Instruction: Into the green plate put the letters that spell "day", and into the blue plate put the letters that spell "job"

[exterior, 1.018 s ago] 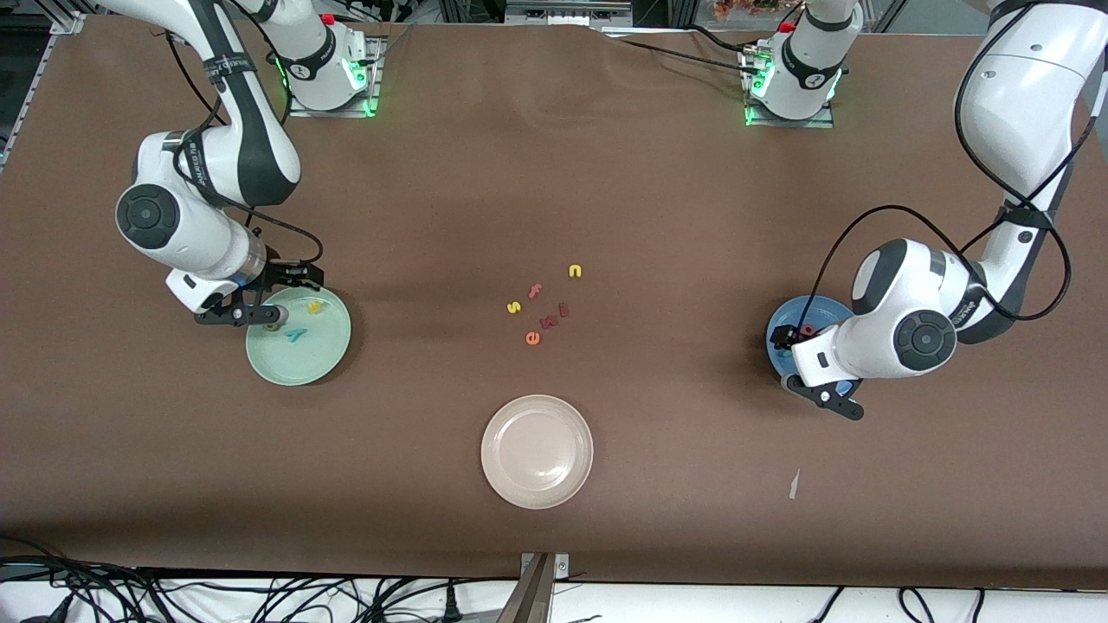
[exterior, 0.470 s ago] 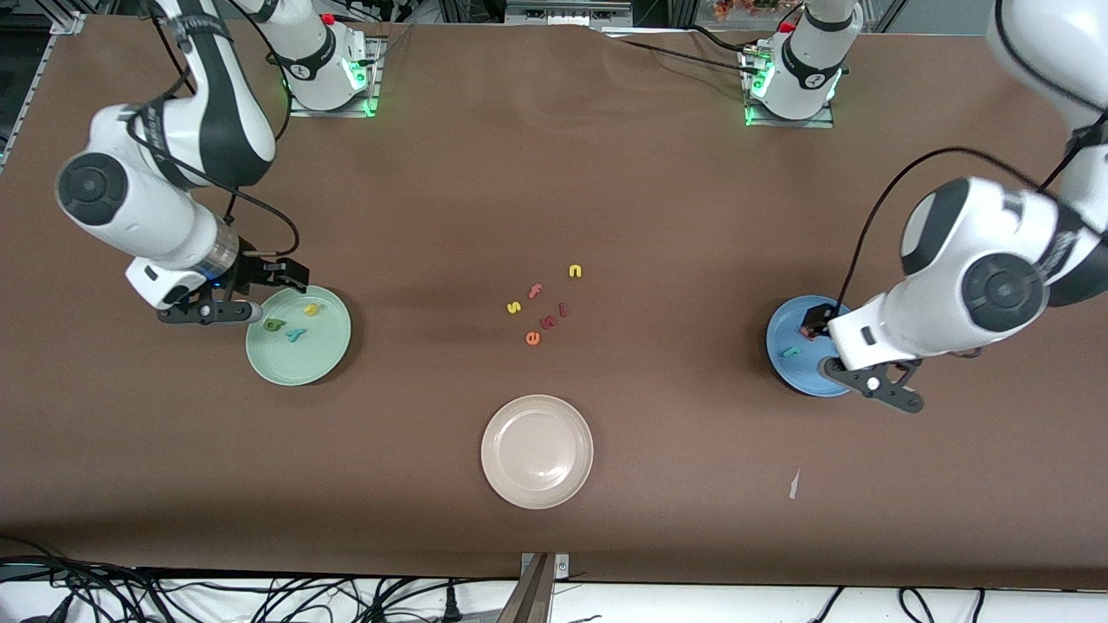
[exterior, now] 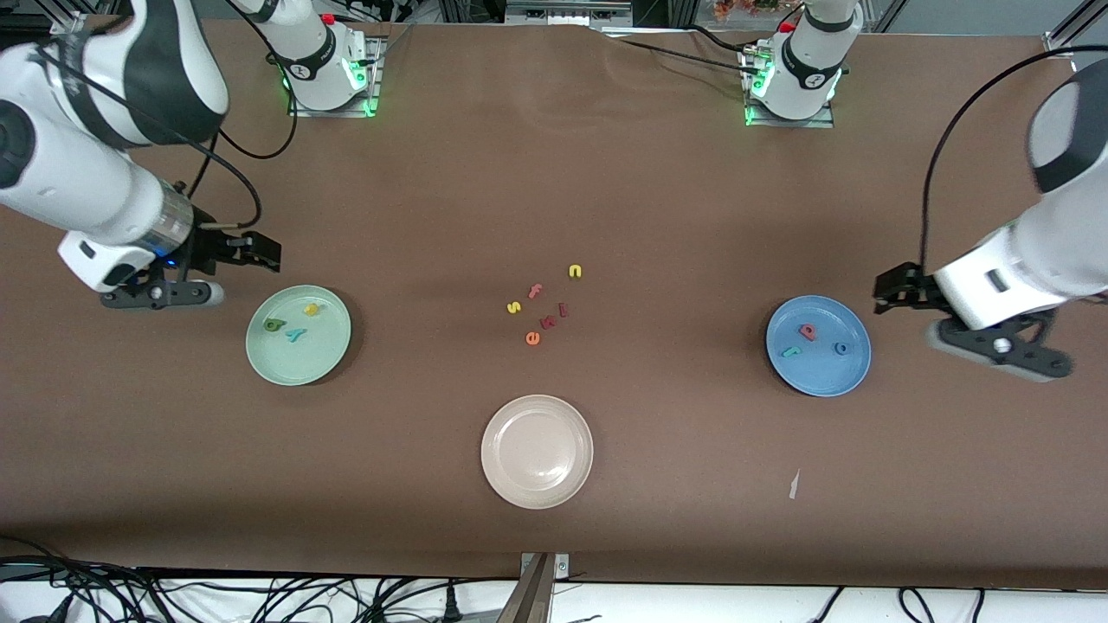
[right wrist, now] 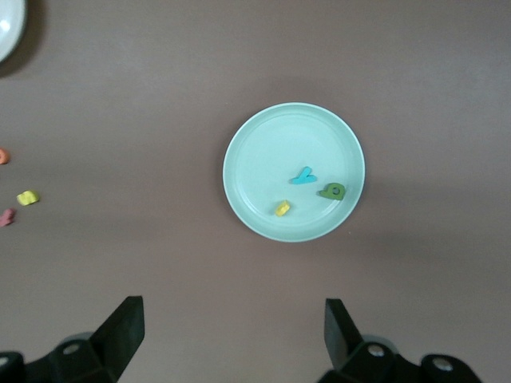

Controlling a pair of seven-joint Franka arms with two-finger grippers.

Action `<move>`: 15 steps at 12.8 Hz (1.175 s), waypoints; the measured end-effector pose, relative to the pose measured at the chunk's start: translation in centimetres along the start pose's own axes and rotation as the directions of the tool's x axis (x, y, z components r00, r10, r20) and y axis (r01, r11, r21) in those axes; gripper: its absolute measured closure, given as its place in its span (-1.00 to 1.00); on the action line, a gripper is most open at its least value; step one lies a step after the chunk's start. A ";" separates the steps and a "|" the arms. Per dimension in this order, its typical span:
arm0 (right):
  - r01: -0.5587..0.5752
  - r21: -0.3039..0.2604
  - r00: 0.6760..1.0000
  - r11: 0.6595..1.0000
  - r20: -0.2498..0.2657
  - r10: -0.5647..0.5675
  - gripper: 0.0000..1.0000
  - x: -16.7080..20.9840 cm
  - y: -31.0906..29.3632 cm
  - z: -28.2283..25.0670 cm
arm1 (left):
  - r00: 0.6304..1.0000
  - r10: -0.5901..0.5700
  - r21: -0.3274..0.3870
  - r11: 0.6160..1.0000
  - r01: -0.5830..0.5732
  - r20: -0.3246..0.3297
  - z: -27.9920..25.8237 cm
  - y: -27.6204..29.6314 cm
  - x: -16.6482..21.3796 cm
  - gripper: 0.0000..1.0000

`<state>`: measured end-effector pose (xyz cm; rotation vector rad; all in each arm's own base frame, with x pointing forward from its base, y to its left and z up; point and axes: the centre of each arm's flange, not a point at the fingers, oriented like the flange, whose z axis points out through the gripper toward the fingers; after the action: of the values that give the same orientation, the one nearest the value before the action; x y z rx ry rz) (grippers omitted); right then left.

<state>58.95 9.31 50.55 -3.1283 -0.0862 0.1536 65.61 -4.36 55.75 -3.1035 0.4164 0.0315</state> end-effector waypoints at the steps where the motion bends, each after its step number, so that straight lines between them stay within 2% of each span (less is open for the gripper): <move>1: 0.001 -0.001 1.000 1.000 0.004 -0.001 -1.00 -0.4 0.0 -1.7 | 0.999 -0.043 0.002 0.999 0.043 -0.007 -0.6 -0.9 -0.4 -1.00; 4: 0.004 -0.015 1.000 1.000 -0.020 -0.005 -1.00 -0.9 0.2 -4.6 | 0.994 -0.106 0.025 0.994 0.106 0.006 -0.1 -1.5 -0.4 -1.00; 5: 0.004 -0.015 1.000 1.000 -0.023 -0.005 -1.00 -1.0 0.2 -4.9 | 0.991 -0.133 0.008 0.991 0.133 0.010 -0.1 -1.6 -0.5 -1.00; 7: 0.006 -0.015 1.000 1.000 -0.023 -0.006 -1.00 -1.0 0.1 -5.0 | 0.979 -0.201 -0.092 0.975 0.202 0.019 -0.5 -2.9 -1.6 -1.00; 8: 0.008 -0.015 1.000 1.000 -0.023 -0.008 -1.00 -1.0 0.0 -5.0 | 0.973 -0.228 -0.109 0.967 0.230 0.027 -0.7 -3.6 -2.4 -1.00; 9: 0.010 -0.016 1.000 1.000 -0.021 -0.010 -1.00 -1.0 -0.2 -4.9 | 0.970 -0.240 -0.104 0.965 0.242 0.031 -0.8 -3.5 -3.2 -1.00; 15: 0.017 -0.018 1.000 1.000 -0.015 -0.017 -1.00 -0.8 -0.3 -4.6 | 0.974 -0.221 -0.054 0.974 0.218 -0.052 -3.1 1.0 -9.0 -1.00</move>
<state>58.55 9.58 55.25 -3.1456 -0.1142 0.1295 56.71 -2.97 59.04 -3.1835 0.0717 -0.0515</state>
